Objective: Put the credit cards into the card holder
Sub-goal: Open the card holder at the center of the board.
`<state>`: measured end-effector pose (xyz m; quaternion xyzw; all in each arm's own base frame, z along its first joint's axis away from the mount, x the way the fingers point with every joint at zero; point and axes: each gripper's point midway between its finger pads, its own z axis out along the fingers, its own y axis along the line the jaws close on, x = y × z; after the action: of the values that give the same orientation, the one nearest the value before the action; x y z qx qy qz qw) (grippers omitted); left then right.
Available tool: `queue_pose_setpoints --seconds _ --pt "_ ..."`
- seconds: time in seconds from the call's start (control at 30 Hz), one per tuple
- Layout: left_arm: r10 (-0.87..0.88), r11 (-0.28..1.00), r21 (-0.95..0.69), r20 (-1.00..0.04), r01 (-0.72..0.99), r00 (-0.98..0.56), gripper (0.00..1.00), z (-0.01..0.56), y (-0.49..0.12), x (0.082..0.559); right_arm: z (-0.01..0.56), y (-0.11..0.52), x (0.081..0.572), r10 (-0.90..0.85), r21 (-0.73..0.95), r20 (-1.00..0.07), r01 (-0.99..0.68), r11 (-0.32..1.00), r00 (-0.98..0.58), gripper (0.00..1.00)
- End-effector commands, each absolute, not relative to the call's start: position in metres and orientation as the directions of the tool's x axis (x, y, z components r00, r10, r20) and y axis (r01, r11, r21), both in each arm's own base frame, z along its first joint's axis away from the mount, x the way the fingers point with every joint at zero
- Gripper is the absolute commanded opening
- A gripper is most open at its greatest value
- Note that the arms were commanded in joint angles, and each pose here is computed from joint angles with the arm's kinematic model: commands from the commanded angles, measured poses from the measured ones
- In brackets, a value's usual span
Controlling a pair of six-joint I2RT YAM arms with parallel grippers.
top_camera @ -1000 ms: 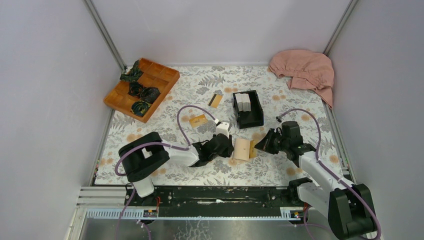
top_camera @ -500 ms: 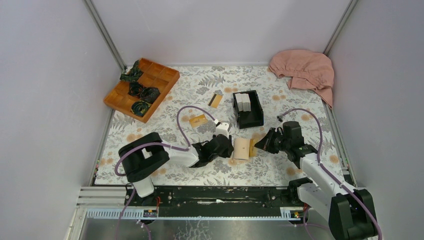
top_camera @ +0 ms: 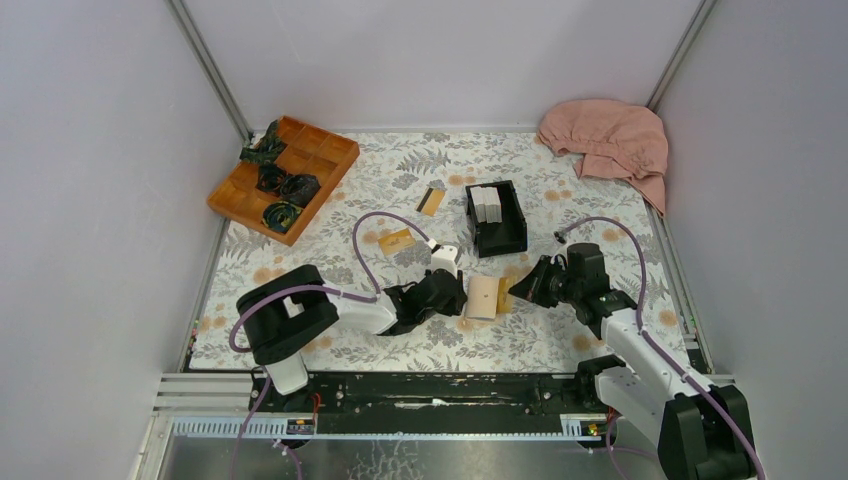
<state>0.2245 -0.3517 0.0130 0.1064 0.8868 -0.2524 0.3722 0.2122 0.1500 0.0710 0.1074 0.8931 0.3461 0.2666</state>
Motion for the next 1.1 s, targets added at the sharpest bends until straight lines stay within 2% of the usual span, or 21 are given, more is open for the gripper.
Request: queue_pose_setpoints --seconds 0.0,0.6,1.07 --pt "0.176 0.908 -0.216 -0.580 0.359 -0.795 0.32 -0.047 -0.302 0.185 0.086 0.155 0.212 0.372 0.700 -0.406 -0.023 0.713 -0.835 0.00" --pt "0.177 0.904 -0.225 -0.577 0.363 -0.798 0.31 -0.047 -0.307 0.183 0.051 0.145 0.203 0.366 0.652 -0.383 0.032 0.757 -0.848 0.00" --pt "0.190 0.903 -0.220 -0.567 0.370 -0.801 0.30 -0.051 -0.307 0.180 0.050 0.150 0.207 0.417 0.693 -0.363 0.058 0.718 -0.833 0.00"
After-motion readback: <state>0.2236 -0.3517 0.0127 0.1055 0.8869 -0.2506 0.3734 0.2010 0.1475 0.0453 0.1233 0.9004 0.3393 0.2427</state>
